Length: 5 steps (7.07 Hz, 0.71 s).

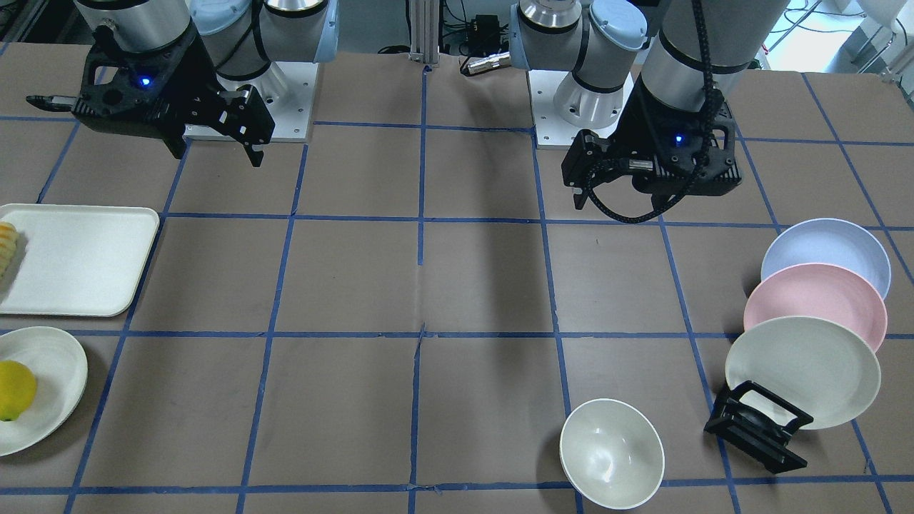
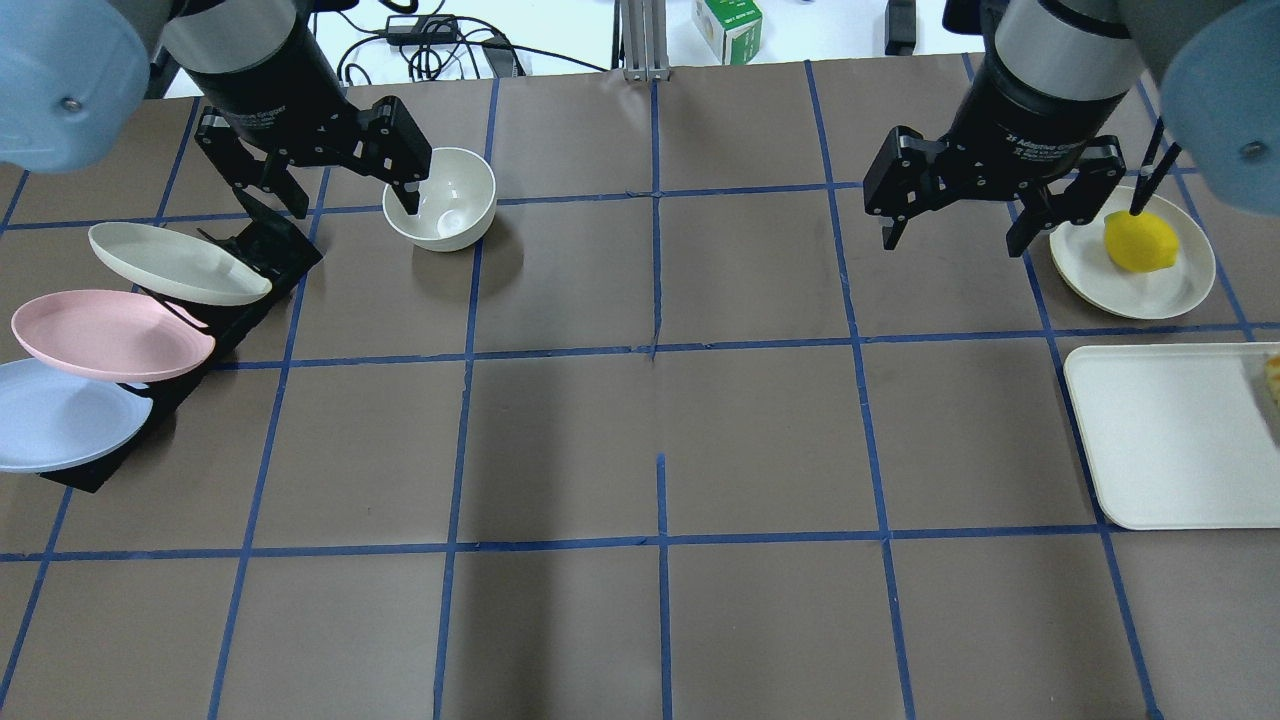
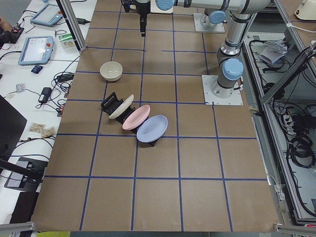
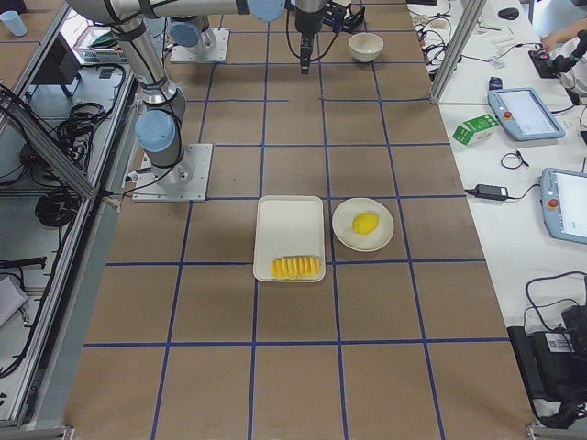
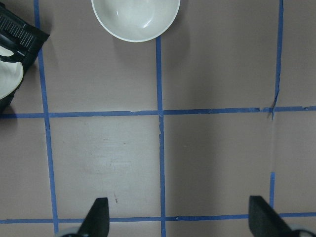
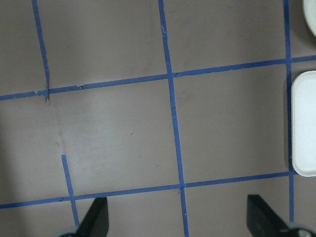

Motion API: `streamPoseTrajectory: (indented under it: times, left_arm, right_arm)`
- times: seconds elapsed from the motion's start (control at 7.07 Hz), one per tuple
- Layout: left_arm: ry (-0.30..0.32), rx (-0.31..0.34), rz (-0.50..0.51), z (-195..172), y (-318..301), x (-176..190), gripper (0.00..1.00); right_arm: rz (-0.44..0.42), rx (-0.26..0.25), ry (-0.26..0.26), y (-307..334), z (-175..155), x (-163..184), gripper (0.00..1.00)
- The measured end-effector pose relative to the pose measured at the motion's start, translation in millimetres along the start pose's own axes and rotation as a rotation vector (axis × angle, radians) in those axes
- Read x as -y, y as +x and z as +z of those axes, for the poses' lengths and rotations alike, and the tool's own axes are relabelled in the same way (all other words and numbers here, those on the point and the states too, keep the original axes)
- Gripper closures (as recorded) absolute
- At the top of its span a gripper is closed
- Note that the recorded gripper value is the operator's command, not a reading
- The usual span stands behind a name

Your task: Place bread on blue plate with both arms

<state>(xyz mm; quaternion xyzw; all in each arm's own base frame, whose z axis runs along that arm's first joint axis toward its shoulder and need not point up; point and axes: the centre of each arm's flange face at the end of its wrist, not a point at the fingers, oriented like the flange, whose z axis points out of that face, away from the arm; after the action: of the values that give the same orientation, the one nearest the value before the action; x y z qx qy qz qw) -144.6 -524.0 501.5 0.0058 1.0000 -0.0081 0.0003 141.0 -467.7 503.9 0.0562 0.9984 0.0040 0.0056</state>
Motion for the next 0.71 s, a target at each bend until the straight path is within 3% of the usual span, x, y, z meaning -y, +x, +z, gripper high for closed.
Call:
streamPoseTrajectory:
  times: [0.71]
  left_arm:
    - [0.006, -0.003, -0.003, -3.0, -1.2, 0.2, 0.00]
  right_arm:
    - [0.000, 0.002, 0.000, -0.4, -0.1, -0.2, 0.00]
